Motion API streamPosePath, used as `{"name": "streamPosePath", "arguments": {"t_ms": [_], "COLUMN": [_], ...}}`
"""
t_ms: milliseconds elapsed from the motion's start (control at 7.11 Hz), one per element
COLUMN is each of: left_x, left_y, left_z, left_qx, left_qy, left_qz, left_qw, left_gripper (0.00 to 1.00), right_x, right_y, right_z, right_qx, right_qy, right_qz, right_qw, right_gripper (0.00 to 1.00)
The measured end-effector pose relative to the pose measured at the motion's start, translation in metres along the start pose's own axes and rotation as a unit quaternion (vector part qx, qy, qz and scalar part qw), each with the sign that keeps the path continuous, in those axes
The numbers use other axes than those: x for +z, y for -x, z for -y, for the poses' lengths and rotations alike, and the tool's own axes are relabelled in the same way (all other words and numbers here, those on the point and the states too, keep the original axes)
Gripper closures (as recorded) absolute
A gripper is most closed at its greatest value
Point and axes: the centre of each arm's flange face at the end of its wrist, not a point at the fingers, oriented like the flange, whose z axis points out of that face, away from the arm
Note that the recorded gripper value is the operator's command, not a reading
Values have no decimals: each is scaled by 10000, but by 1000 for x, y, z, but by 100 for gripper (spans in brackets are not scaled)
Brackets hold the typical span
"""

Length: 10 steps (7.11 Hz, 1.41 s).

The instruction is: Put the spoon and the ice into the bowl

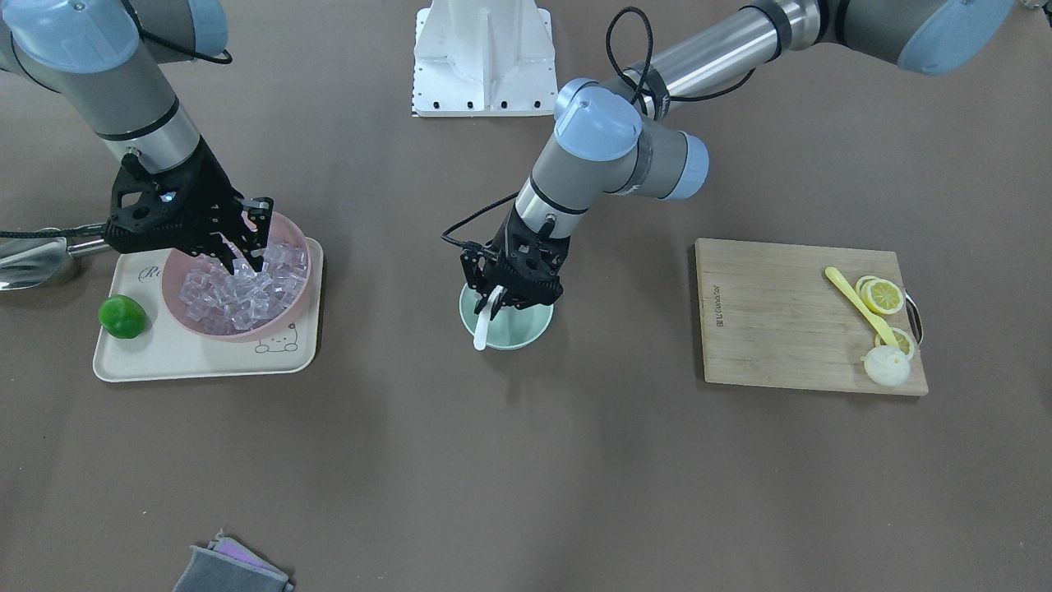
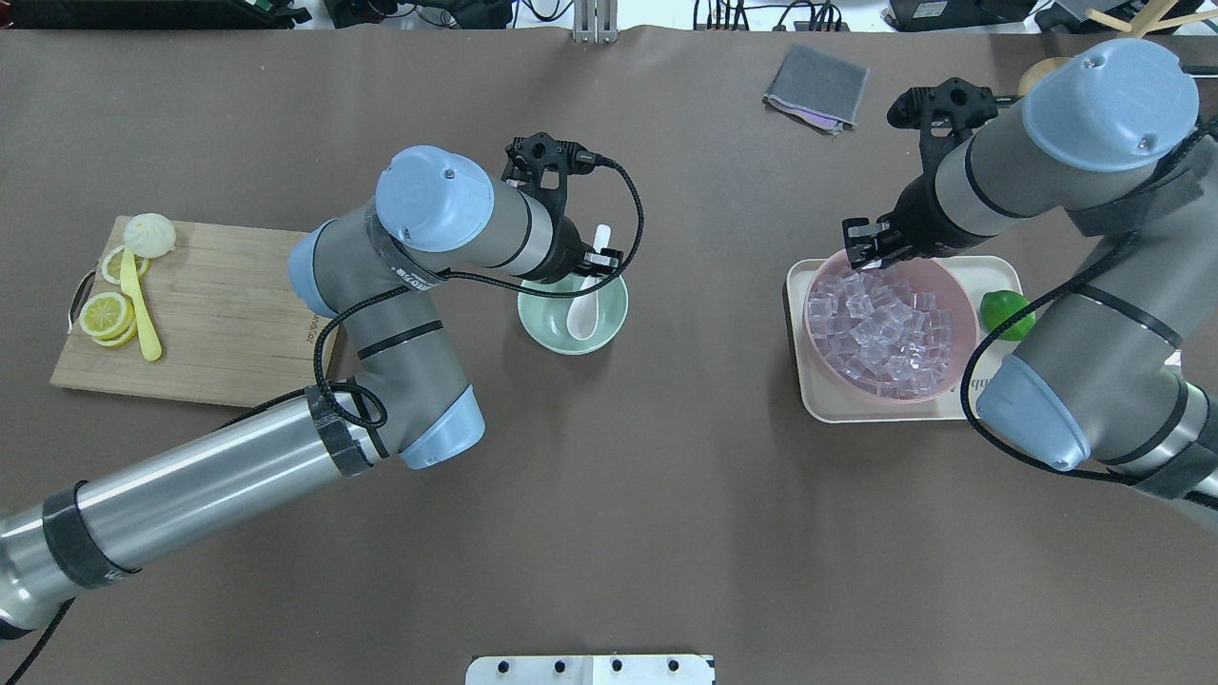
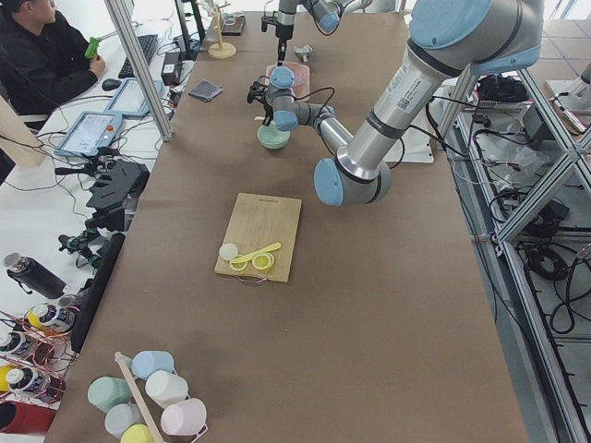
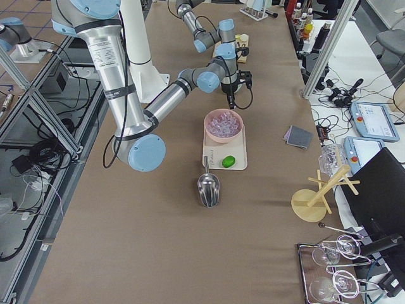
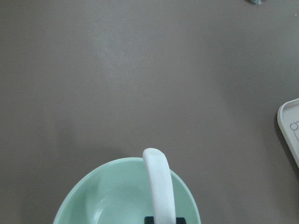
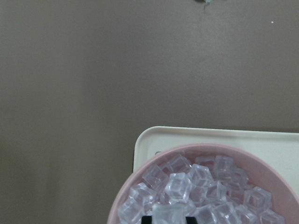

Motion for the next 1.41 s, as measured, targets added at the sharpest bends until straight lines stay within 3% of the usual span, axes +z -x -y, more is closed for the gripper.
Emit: {"name": "streamPosePath", "arguments": {"t_ms": [704, 844, 985, 1126, 1407], "left_x": [-4, -5, -6, -8, -25], "left_y": [38, 42, 42, 39, 35], "left_z": [17, 16, 16, 16, 20], "left_qx": [123, 119, 121, 115, 107], "left_qy": [-94, -82, -77, -91, -203], "left_qz": [139, 148, 138, 108, 7], "left_qw": [9998, 9998, 9998, 9998, 9997], "left_gripper": [100, 83, 39, 2, 2], "right_x": [-20, -21, -22, -22, -22], "right_y": [43, 49, 53, 57, 74], "right_z": [9, 9, 10, 11, 23], "right_qx": [-37, -25, -25, -35, -59], "right_qy": [-170, -180, -188, -202, -254], "right_qz": [304, 337, 355, 372, 412], "right_qw": [9994, 9993, 9992, 9991, 9988], "right_gripper": [100, 100, 100, 100, 100]}}
